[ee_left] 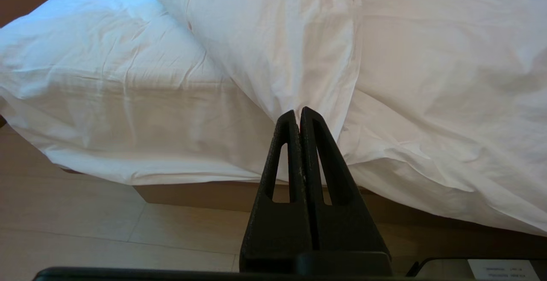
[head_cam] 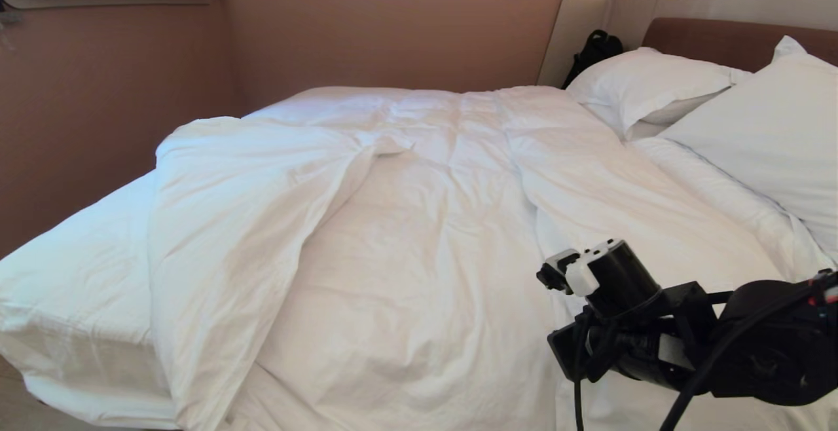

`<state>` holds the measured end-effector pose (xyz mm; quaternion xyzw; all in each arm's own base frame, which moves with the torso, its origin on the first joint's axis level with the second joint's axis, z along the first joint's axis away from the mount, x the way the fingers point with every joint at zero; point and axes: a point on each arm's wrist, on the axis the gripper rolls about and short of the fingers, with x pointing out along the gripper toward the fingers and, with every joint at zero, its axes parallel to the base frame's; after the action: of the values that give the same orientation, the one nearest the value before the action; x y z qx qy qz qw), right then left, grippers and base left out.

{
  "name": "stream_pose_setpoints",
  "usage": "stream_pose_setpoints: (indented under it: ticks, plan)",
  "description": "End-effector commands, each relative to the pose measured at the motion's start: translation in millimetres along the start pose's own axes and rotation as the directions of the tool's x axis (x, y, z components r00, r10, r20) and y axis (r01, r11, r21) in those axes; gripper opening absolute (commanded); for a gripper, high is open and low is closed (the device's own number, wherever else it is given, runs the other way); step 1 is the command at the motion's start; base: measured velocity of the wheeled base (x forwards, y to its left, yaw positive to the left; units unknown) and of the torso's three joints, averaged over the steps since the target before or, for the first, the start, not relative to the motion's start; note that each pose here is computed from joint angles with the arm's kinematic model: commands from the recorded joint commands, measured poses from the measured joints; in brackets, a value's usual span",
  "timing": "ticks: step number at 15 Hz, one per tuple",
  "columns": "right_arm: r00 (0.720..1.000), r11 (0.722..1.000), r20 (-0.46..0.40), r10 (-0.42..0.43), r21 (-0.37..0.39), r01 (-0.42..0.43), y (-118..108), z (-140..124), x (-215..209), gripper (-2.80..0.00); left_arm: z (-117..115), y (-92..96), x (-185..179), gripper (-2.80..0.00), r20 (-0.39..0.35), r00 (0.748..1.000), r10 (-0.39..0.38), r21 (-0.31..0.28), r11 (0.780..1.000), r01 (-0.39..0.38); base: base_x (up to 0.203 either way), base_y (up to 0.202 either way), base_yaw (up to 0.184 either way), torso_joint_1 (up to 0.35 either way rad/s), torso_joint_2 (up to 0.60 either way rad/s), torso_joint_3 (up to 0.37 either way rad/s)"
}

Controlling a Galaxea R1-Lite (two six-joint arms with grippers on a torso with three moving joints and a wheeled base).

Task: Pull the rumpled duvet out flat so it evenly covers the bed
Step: Flatten the corners of the folded blanket

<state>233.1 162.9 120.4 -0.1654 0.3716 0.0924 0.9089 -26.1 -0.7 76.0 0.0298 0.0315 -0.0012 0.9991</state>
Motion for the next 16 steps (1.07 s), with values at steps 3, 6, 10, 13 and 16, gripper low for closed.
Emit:
stream_pose_setpoints:
  ticks: [3,6,10,13,16]
  plan:
    - [1.000,1.000,0.016,-0.016,0.018,0.016,4.7,2.5,7.1,0.00,0.0,0.0,0.1,-2.80,-0.001,1.000,0.000,0.001,1.000,0.000,0.000,0.000,0.000,0.000,0.00,0.000]
    - [0.998,0.997,-0.007,-0.060,0.049,0.060,9.9,4.2,21.7,0.00,0.0,0.0,0.1,-2.80,-0.001,1.000,0.000,0.001,1.000,0.000,0.000,0.000,0.000,0.000,0.00,0.000]
    - [0.991,0.989,-0.021,-0.135,0.061,0.136,11.7,5.2,24.3,0.00,0.0,0.0,0.0,-2.80,0.000,1.000,0.000,0.001,1.000,0.000,0.000,0.000,0.000,0.000,0.00,0.000]
    - [0.982,0.981,-0.036,-0.186,0.050,0.187,12.2,4.0,26.1,0.00,0.0,0.0,0.1,-2.80,-0.001,1.000,0.000,0.001,1.000,0.000,0.000,0.000,0.000,0.000,0.00,0.000]
    - [0.966,0.966,-0.034,-0.255,0.037,0.257,12.6,2.4,28.9,0.00,0.0,0.0,0.0,-2.80,0.000,1.000,0.000,0.001,1.000,0.000,0.000,0.000,0.000,0.000,0.00,0.000]
